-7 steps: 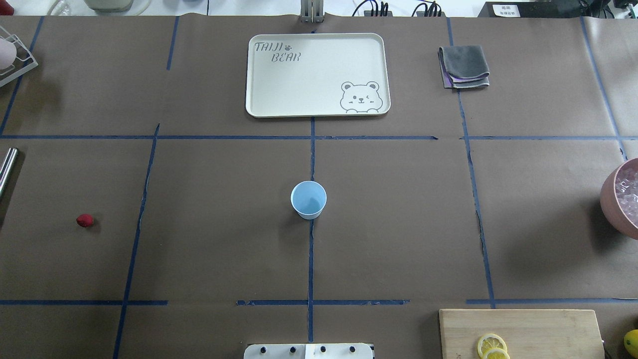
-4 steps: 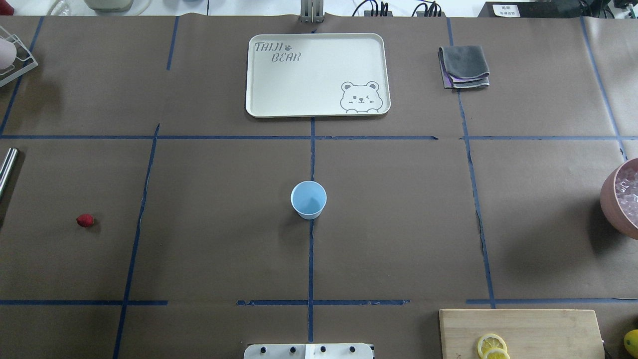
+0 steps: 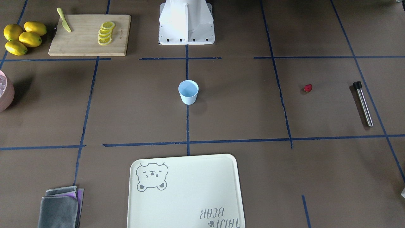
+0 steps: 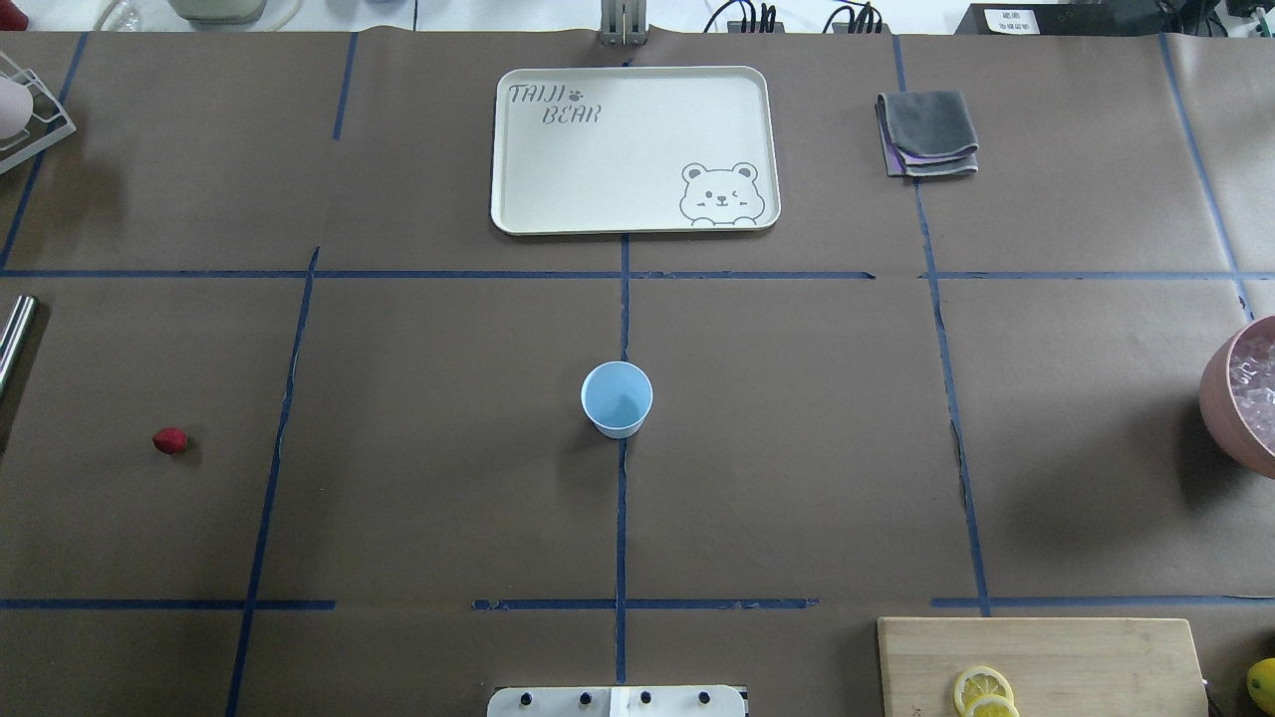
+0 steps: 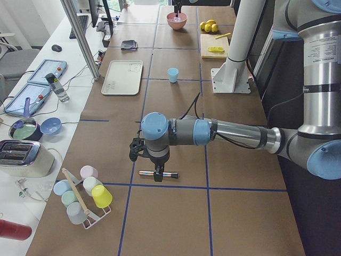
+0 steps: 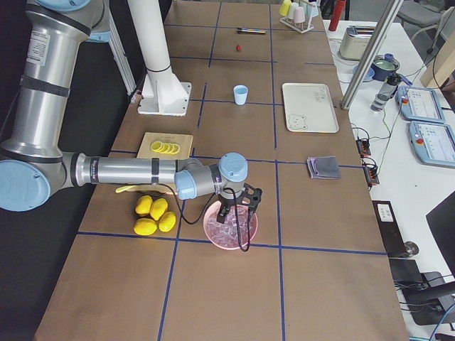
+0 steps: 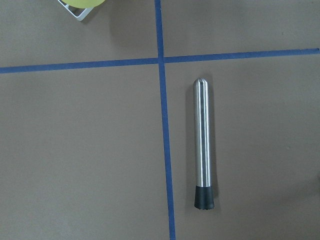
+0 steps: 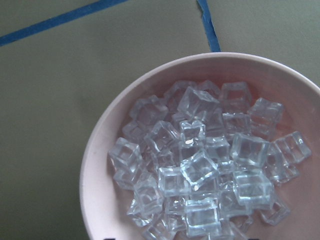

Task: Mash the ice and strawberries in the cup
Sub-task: 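Lower the right gripper into the pink bowl and grasp an ice cube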

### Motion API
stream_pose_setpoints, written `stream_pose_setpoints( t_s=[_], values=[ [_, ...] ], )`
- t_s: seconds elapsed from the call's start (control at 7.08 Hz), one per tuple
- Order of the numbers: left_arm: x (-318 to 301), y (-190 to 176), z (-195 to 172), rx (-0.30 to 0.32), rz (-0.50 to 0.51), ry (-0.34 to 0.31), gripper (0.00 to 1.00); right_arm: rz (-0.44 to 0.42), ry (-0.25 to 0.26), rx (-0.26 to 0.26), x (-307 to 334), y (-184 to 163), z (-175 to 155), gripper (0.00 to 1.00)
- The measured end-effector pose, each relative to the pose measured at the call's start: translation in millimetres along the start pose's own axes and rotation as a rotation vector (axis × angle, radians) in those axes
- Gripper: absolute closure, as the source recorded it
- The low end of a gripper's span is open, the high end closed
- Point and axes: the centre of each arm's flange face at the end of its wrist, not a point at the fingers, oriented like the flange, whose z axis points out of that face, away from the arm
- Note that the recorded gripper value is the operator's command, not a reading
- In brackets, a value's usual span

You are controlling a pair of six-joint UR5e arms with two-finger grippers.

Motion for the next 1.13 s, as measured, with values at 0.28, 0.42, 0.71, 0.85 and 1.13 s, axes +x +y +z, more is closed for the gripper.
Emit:
stream_pose_setpoints(
  t_s=[0.28, 0.42, 0.71, 0.85, 1.13],
  values=[
    [2.4, -0.3, -2.4, 0.005, 0.005, -0.001, 0.0, 0.008, 0.026, -0.016, 4.1, -0.2, 13.2, 0.11],
    [2.8, -0.3, -2.9, 0.006, 0.006, -0.001, 0.0, 0.005, 0.038, -0.022, 4.1, -0.4, 18.7, 0.12],
    [3.6, -0.4, -3.6, 0.008, 0.008, -0.001, 0.0, -0.005, 0.066, -0.027, 3.2, -0.9, 28.9, 0.17],
    [4.3, -0.4, -4.2, 0.009, 0.009, -0.001, 0.0, -0.005, 0.074, -0.03, 4.3, -1.2, 32.4, 0.24],
    [4.4, -0.2, -4.7, 0.01, 0.009, -0.001, 0.0, -0.006, 0.079, -0.034, 4.6, -1.4, 35.4, 0.56]
  ],
)
